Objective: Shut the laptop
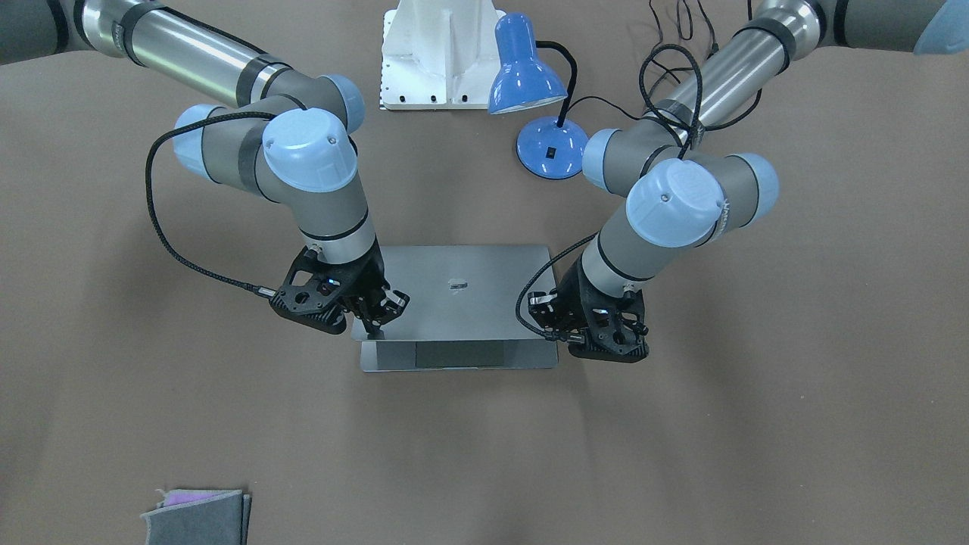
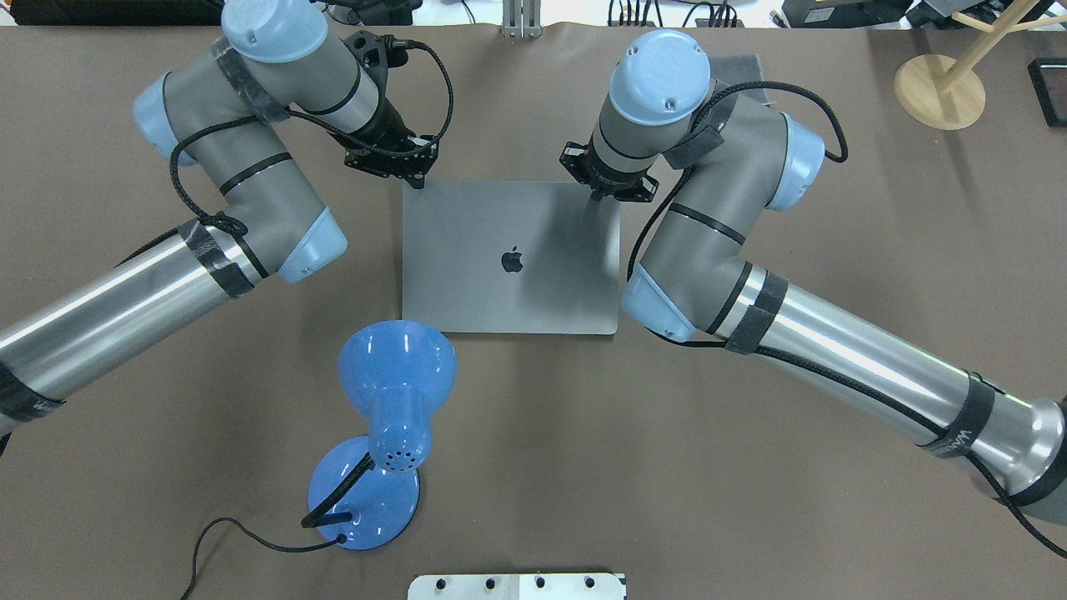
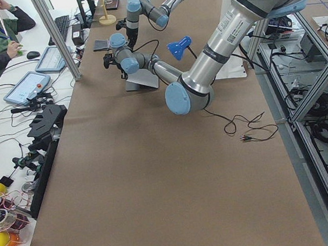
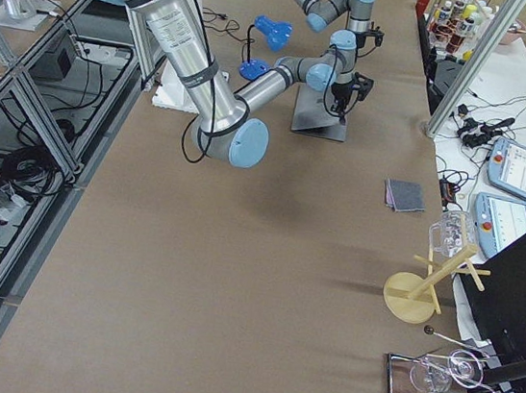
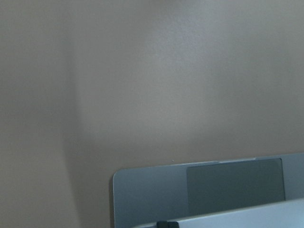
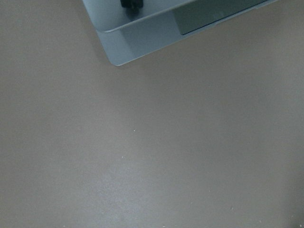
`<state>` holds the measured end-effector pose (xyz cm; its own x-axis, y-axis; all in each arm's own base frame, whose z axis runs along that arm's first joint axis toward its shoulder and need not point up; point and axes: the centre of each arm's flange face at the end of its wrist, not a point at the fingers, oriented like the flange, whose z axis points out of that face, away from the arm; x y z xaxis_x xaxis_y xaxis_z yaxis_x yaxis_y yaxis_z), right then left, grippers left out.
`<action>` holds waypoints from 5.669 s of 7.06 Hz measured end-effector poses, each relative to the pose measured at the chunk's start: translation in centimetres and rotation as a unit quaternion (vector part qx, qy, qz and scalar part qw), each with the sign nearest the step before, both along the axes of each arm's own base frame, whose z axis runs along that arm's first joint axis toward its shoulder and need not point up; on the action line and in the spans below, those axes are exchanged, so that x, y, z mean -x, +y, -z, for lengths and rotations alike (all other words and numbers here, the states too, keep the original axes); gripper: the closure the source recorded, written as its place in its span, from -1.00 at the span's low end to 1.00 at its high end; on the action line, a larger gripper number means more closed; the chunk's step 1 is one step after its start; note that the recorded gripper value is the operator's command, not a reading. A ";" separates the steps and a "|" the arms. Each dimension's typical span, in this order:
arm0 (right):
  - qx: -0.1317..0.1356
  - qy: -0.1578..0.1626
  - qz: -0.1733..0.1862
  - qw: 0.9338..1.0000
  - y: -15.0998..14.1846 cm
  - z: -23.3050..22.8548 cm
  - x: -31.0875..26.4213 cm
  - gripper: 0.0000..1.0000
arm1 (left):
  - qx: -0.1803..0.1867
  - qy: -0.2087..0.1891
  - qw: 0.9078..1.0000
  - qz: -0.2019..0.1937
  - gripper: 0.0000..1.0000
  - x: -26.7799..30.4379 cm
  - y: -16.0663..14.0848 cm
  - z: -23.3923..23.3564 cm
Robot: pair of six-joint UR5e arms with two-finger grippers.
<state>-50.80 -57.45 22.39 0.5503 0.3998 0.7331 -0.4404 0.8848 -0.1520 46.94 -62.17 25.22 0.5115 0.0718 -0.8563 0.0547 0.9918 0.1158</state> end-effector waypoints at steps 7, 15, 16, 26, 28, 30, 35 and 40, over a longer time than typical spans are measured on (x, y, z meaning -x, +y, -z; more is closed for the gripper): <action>0.003 0.006 0.009 1.000 -0.2 -2.7 3.9 1.00 | -0.017 -0.041 0.999 0.012 1.00 -3.3 0.1 -3.3; -0.004 0.010 0.005 1.000 -0.8 -2.6 3.4 -0.99 | -0.029 -0.038 0.999 0.015 -0.96 -4.0 0.5 -2.4; -0.007 0.009 0.003 1.000 -1.6 -2.5 2.3 -1.00 | -0.027 -0.026 0.999 0.006 -0.97 -3.1 0.7 -1.2; -0.112 0.082 0.237 0.962 17.8 -27.4 -46.3 -1.00 | -0.104 -0.136 0.978 -0.118 -0.97 42.1 11.0 -18.9; -0.123 0.091 0.262 0.953 21.2 -35.3 -54.5 -1.00 | -0.097 -0.143 0.978 -0.119 -0.97 52.0 14.9 -28.5; -0.104 0.087 0.259 0.956 23.6 -40.8 -58.1 -1.00 | -0.053 -0.140 0.984 -0.094 -0.97 57.0 20.1 -35.0; -0.063 0.076 0.258 0.961 24.8 -45.5 -58.8 -1.00 | -0.013 -0.136 0.986 -0.091 -0.97 57.8 22.4 -38.9; -0.082 0.082 0.284 0.952 16.8 -40.5 -56.3 -1.00 | -0.008 -0.136 0.986 -0.093 -0.97 57.8 23.4 -39.5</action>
<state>5.48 -40.61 62.85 0.7555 -0.1092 0.6460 0.1101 0.9932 0.0391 -10.82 -38.80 64.77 0.6995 0.1980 -0.6867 -0.1635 0.9797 0.1160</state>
